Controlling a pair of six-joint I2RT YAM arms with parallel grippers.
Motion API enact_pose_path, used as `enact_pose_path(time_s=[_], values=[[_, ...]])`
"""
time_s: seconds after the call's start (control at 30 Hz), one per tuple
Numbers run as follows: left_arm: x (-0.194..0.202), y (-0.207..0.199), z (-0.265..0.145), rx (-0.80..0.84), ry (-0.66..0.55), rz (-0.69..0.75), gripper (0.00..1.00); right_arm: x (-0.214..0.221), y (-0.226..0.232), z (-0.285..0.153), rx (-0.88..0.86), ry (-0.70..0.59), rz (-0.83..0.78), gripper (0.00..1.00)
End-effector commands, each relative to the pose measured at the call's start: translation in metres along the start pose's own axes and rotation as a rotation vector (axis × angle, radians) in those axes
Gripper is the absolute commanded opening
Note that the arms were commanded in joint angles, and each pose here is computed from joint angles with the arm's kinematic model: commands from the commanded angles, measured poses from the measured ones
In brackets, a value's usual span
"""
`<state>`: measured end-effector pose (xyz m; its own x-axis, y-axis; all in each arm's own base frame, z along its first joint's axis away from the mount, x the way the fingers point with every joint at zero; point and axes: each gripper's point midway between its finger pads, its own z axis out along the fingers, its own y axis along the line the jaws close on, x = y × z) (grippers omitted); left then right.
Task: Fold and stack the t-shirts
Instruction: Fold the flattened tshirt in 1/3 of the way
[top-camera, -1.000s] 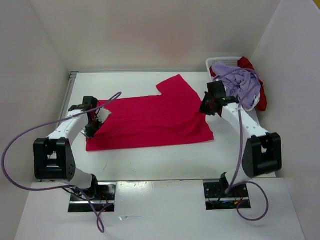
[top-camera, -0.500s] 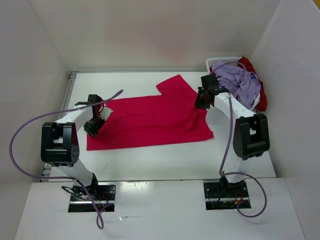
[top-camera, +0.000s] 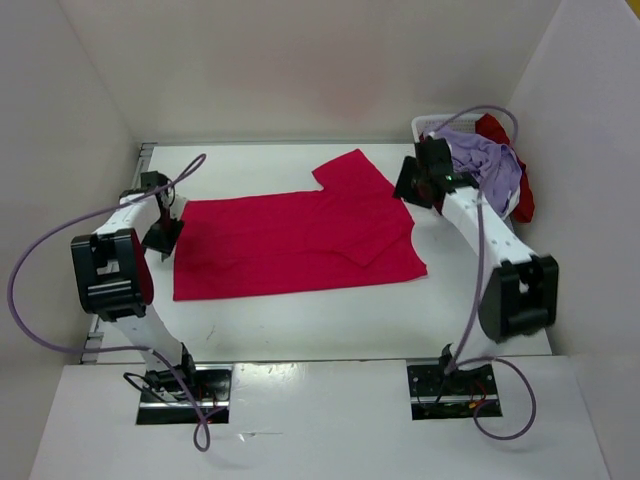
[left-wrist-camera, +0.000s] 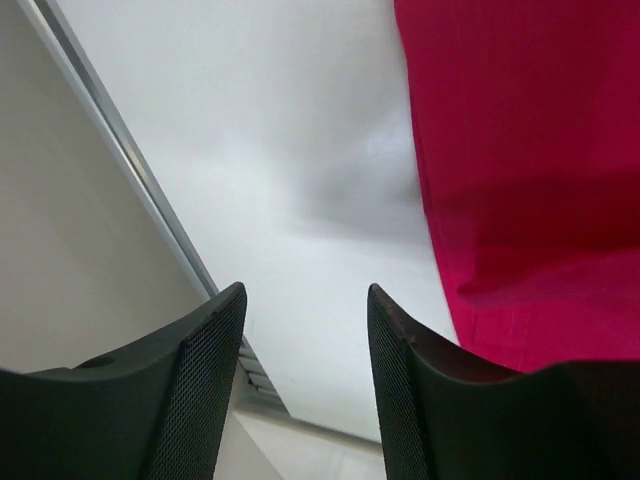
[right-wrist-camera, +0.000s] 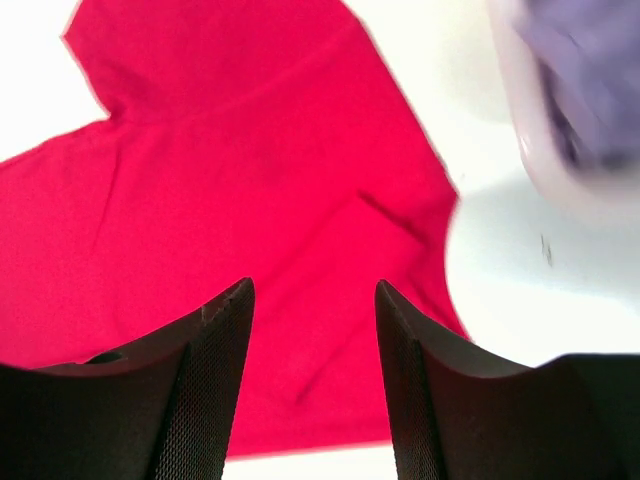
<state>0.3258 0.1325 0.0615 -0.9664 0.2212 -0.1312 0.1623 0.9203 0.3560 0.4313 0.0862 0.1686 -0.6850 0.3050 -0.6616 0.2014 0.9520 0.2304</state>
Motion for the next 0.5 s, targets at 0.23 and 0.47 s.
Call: enact_pose_path(time_s=[0.23, 0.47], values=[[0.058, -0.064, -0.028, 0.235, 0.053, 0.076, 0.65, 0.142, -0.066, -0.02, 0.108, 0.259, 0.326, 0.65], [0.073, -0.089, 0.007, 0.315, 0.152, 0.075, 0.69, 0.16, -0.087, 0.007, 0.214, 0.267, 0.376, 0.66]])
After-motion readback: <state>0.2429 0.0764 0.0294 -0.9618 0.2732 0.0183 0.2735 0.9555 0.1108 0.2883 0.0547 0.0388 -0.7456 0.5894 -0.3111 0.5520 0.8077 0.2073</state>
